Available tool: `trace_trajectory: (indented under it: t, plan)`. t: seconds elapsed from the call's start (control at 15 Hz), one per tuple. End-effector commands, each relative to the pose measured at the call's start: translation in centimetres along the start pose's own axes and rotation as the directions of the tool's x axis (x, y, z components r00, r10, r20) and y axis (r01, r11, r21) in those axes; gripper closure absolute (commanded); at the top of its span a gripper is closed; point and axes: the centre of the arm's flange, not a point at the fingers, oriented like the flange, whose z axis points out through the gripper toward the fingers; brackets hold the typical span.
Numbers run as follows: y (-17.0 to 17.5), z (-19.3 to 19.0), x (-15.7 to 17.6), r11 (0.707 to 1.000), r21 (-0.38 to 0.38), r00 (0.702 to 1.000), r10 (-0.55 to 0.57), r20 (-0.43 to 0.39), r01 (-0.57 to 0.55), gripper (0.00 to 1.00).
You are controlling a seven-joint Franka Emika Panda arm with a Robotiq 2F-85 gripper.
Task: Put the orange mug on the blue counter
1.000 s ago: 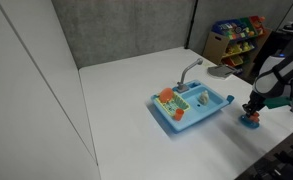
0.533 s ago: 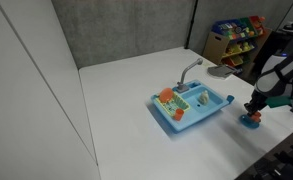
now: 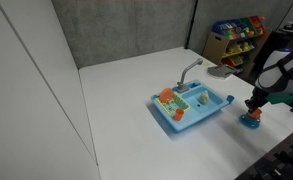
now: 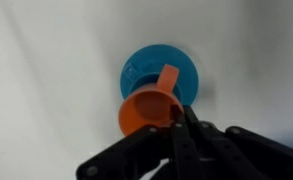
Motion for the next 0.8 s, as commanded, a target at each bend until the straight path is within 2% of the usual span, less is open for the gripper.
trace_trajectory:
  t: [0.0,0.33,0.73]
  plan:
    - [-0.1,-3.0,-1.0,1.000,-0.001,1.000,-0.014,0.016,0.014,0.97]
    - [-1.5,-5.7,-1.6,0.997,-0.038,0.998,-0.060,0.012,0.060,0.97]
    - [-4.2,-9.3,-3.7,0.970,-0.107,0.973,-0.224,-0.048,0.217,0.97]
